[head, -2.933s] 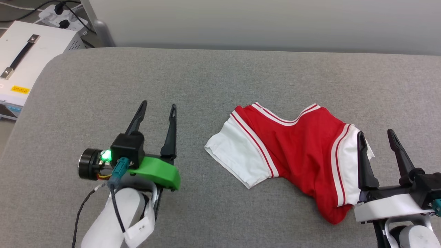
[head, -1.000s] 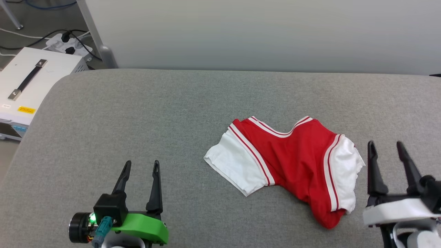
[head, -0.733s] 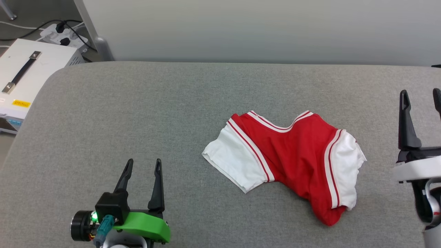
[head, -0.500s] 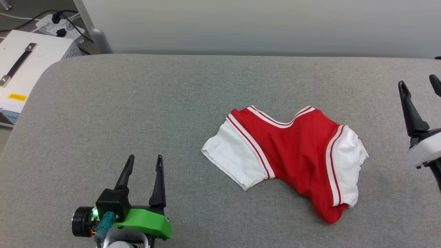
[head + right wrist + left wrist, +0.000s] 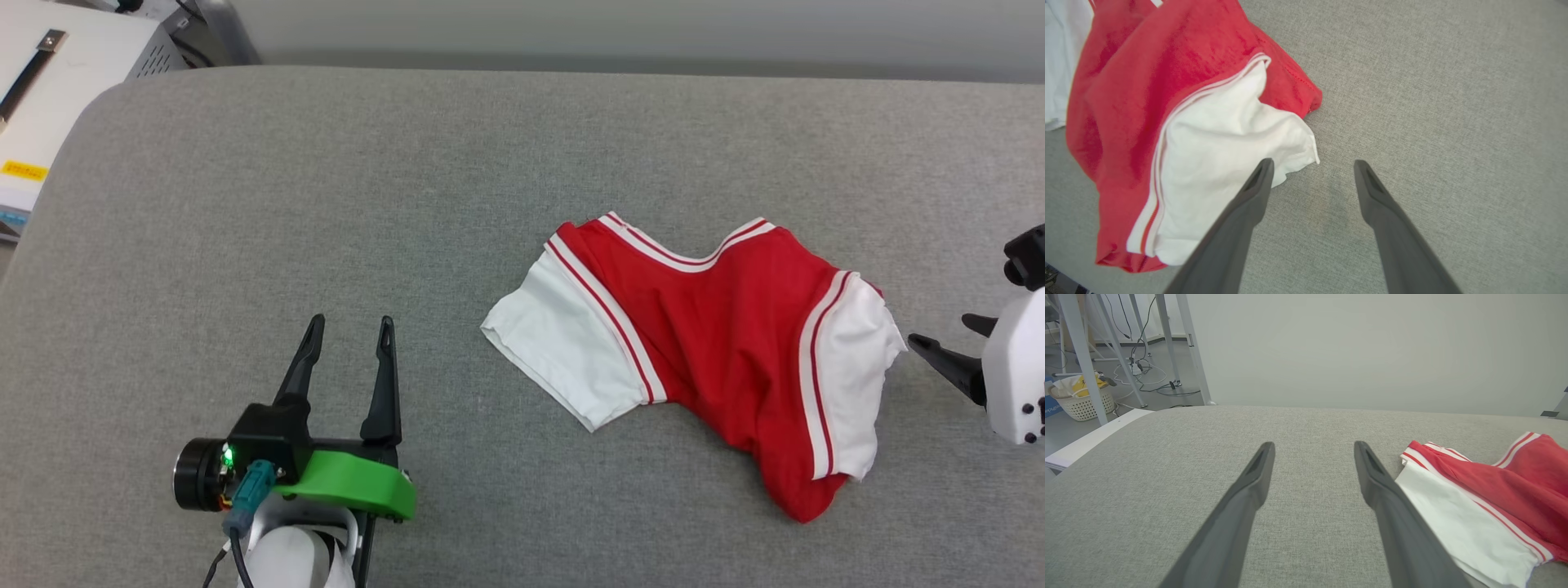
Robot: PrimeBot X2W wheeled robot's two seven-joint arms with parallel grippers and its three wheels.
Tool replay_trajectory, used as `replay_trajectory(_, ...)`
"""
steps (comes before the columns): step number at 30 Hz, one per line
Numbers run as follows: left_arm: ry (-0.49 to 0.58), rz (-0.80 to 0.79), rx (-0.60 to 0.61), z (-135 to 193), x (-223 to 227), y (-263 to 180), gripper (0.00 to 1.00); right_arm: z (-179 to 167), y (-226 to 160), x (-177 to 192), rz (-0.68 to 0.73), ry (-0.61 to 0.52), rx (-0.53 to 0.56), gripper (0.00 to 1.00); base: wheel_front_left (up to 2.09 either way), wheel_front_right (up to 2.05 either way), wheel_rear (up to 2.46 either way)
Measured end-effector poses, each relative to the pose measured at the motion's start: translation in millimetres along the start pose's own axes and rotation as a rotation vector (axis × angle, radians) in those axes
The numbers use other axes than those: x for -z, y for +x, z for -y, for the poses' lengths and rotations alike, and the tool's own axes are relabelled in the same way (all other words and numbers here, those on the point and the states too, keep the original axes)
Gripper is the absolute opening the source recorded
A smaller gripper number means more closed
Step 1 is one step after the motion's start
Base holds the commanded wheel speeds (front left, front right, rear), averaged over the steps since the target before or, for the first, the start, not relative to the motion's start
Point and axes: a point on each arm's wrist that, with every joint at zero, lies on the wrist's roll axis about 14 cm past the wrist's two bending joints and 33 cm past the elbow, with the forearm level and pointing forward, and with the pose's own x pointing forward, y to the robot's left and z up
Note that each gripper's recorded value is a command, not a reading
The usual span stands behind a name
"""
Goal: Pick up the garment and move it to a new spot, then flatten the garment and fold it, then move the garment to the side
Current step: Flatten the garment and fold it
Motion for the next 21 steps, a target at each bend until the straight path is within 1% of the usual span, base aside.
replay_trajectory(4,-0.006,-0.011,-0.004,-1,6,8,1.00,-3,20,9,-0.100,-0.010,-0.026,1.00,0.00,0.00,0.00)
replay_trajectory(10,-0.018,-0.029,-0.010,-3,14,18,1.00,-6,54,39,-0.231,-0.025,-0.046,1.00,0.00,0.00,0.00)
replay_trajectory(14,-0.011,-0.046,-0.031,-10,21,19,1.00,-8,73,49,-0.263,-0.031,-0.058,1.00,0.00,0.00,0.00)
replay_trajectory(16,-0.007,-0.052,-0.041,-13,23,19,1.00,-10,78,56,-0.294,-0.049,-0.064,1.00,0.00,0.00,0.00)
replay_trajectory(19,-0.004,-0.057,-0.054,-17,24,17,1.00,-10,81,58,-0.295,-0.055,-0.068,1.00,0.00,0.00,0.00)
replay_trajectory(20,-0.003,-0.057,-0.056,-17,24,17,1.00,-10,81,58,-0.289,-0.051,-0.069,0.48,0.00,0.00,0.00)
replay_trajectory(21,-0.003,-0.056,-0.056,-17,23,17,1.00,-11,81,57,-0.274,-0.044,-0.072,0.00,0.00,0.00,0.00)
